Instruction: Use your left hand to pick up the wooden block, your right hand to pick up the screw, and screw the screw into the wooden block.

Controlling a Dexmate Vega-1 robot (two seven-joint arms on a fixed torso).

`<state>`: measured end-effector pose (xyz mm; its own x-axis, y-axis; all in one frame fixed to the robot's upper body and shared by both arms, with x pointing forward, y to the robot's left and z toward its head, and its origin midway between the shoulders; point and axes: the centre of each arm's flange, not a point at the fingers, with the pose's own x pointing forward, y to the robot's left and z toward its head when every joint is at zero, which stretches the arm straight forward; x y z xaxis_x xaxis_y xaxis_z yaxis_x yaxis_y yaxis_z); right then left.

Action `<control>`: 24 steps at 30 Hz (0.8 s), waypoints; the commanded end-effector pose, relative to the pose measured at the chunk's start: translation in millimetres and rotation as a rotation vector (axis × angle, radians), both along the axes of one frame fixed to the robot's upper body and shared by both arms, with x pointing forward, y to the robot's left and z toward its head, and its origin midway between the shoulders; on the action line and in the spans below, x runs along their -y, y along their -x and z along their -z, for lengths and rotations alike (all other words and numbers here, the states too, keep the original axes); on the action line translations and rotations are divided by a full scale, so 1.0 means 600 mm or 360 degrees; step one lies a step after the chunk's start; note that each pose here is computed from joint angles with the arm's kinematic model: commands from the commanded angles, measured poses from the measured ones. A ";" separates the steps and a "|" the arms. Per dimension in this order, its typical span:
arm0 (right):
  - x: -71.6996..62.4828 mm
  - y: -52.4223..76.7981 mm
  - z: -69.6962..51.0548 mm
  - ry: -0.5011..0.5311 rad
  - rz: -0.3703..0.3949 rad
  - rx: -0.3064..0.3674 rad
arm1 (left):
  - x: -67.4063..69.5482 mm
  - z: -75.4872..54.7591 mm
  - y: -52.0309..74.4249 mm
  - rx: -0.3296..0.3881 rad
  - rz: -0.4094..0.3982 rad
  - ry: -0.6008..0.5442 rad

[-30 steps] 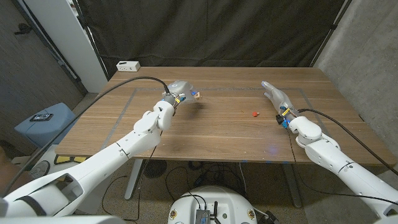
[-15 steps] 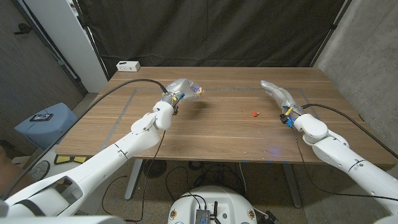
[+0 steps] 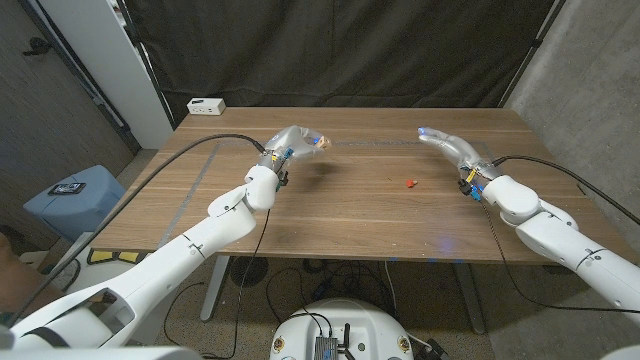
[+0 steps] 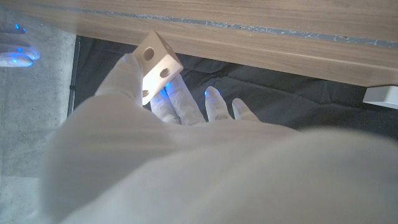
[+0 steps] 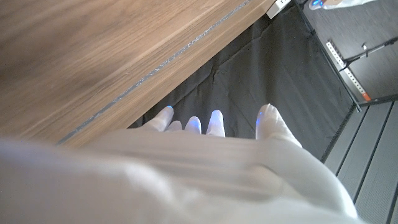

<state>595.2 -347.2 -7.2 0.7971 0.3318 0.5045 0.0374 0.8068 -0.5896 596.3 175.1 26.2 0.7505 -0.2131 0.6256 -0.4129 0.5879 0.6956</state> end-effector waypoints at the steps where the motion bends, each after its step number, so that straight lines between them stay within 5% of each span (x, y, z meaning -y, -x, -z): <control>1: 0.016 0.010 -0.021 0.0267 0.0042 0.0011 | -0.007 0.010 0.000 -0.0012 0.0149 0.0193; 24: 0.013 0.029 -0.058 0.0836 0.0188 0.0038 | -0.014 0.044 -0.003 -0.0154 0.0365 0.0448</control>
